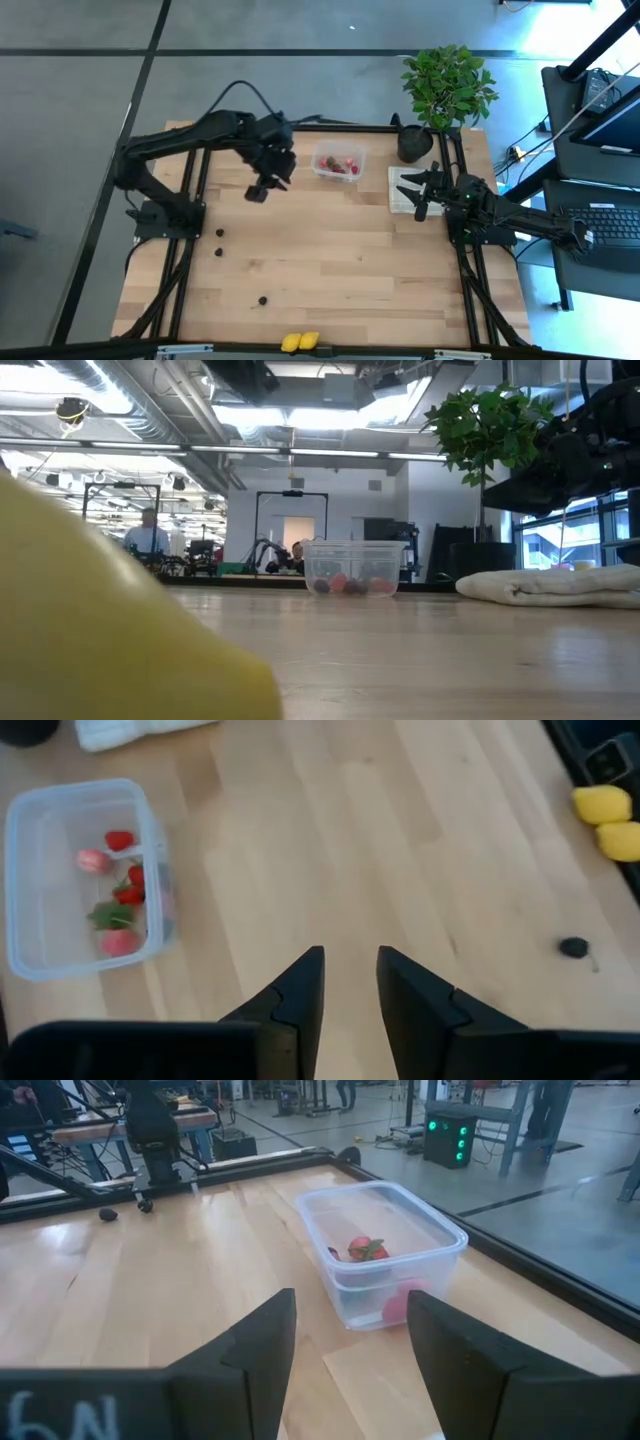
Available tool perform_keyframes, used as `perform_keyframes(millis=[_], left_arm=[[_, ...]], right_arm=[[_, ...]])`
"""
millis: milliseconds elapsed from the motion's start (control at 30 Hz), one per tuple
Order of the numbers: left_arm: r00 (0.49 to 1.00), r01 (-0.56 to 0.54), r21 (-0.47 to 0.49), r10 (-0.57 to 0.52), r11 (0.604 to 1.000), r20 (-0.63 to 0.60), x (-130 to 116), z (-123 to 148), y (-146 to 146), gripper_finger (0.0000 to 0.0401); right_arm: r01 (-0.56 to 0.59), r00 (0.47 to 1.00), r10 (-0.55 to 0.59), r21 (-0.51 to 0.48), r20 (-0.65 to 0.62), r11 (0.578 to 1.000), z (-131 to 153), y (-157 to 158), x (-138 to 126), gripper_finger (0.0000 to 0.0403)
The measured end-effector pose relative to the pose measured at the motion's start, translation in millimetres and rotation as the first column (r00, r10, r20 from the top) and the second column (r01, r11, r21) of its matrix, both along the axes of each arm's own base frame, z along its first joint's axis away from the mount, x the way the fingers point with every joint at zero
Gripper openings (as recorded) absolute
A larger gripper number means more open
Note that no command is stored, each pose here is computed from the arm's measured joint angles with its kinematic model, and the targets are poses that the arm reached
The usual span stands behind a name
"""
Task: Pick and placing Produce into tupperware
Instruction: Put the top black cherry into the transparent container
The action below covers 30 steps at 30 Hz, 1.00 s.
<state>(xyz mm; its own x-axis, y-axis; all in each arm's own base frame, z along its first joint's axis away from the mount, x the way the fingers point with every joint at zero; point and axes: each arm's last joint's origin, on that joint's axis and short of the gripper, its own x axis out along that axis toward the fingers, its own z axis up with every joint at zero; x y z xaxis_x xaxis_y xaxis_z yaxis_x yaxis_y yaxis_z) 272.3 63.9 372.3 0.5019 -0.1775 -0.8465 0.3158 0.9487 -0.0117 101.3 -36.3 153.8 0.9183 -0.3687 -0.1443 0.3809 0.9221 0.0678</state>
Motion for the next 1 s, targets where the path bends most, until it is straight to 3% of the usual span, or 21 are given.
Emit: perform_keyframes(millis=[200, 500, 800, 1000], left_arm=[[0.999, 0.026, 0.008, -0.026, 1.0, 0.033, -15, 16, -28, 0.0098], [0.984, -0.136, 0.082, 0.145, 0.987, -0.103, -29, 15, -58, 0.011], [0.927, -0.296, 0.071, 0.305, 0.952, -0.219, -51, -20, -68, 0.0106], [0.849, -0.468, 0.076, 0.472, 0.88, -0.239, -85, -46, -67, 0.0094]], right_arm=[[0.001, 1.0, -0.001, 0.004, -0.001, 1.0, 0, 0, 0, 0.0195], [0.003, 1.0, -0.003, 0.019, 0.005, 1.0, 0, 0, 0, 0.0195], [0.004, 1.0, -0.004, 0.029, 0.008, 1.0, 0, 0, 0, 0.0195], [0.006, 1.0, -0.007, 0.044, 0.015, 0.999, 0, 0, 0, 0.0195]])
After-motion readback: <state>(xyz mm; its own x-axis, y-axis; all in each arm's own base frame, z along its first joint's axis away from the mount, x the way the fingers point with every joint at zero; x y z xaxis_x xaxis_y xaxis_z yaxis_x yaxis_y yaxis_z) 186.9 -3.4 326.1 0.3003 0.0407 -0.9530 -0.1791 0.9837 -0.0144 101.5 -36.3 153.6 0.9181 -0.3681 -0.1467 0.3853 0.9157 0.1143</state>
